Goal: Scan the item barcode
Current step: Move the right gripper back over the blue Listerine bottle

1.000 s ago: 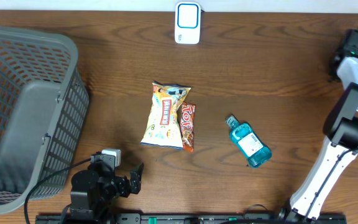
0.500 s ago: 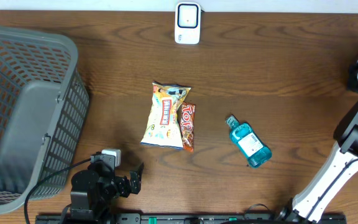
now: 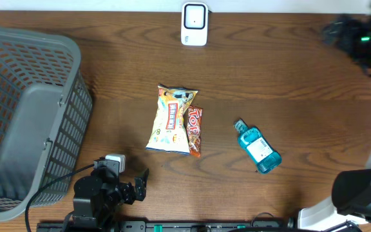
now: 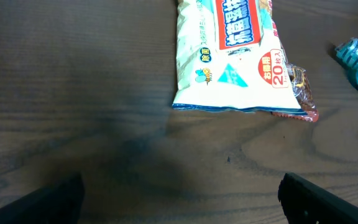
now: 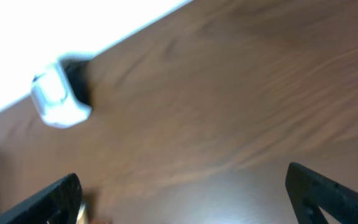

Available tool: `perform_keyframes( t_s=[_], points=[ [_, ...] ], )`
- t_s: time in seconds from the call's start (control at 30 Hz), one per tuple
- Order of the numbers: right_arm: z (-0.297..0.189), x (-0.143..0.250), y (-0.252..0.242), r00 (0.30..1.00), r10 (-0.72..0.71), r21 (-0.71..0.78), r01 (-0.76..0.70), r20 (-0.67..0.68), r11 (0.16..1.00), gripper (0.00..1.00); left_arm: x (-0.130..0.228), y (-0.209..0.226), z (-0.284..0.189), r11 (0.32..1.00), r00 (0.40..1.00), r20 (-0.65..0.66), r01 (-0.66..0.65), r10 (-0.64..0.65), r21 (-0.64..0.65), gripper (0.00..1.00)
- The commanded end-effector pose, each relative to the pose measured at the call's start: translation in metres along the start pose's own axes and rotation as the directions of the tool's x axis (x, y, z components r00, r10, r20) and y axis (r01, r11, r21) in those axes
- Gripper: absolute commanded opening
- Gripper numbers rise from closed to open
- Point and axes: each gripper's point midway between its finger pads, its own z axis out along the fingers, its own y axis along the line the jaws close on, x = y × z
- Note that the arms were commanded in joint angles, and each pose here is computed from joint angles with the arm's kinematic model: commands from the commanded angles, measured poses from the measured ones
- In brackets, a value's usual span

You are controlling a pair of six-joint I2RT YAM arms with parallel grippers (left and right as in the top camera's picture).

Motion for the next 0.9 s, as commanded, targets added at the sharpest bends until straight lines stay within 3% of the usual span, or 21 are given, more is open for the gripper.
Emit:
perform_keyframes(
  t_s=[0.0,0.13,0.37,0.57,0.8,0.87],
  points=[
    [0.008,0.055,0.040,0.982,-0.102,0.014,0.106,-0.161,0.994,0.99,0.011,0.002,0.000,1.000,0.999,-0.040,0.013,-0.013,-0.005,1.00],
    [-0.005,0.100,0.048,0.944,-0.171,0.132,0.215,-0.282,0.968,0.99,0.011,0.002,0.000,1.000,0.999,-0.040,0.013,-0.013,-0.005,1.00],
    [0.003,0.181,0.067,0.836,-0.270,0.177,0.393,-0.477,0.902,0.99,0.011,0.002,0.000,1.000,0.999,-0.040,0.013,-0.013,-0.005,1.00],
    [0.019,0.250,0.030,0.784,-0.241,0.403,0.525,-0.573,0.750,0.99,0.011,0.002,0.000,1.000,0.999,-0.040,0.013,-0.013,-0.005,1.00],
    [0.040,0.310,0.007,0.663,-0.348,0.363,0.691,-0.662,0.626,0.99,0.011,0.002,0.000,1.000,0.999,-0.040,0.013,-0.013,-0.005,1.00],
    [0.050,0.327,-0.004,0.573,-0.418,0.282,0.767,-0.705,0.576,0.99,0.011,0.002,0.000,1.000,0.999,-0.040,0.013,-0.013,-0.005,1.00]
  ],
)
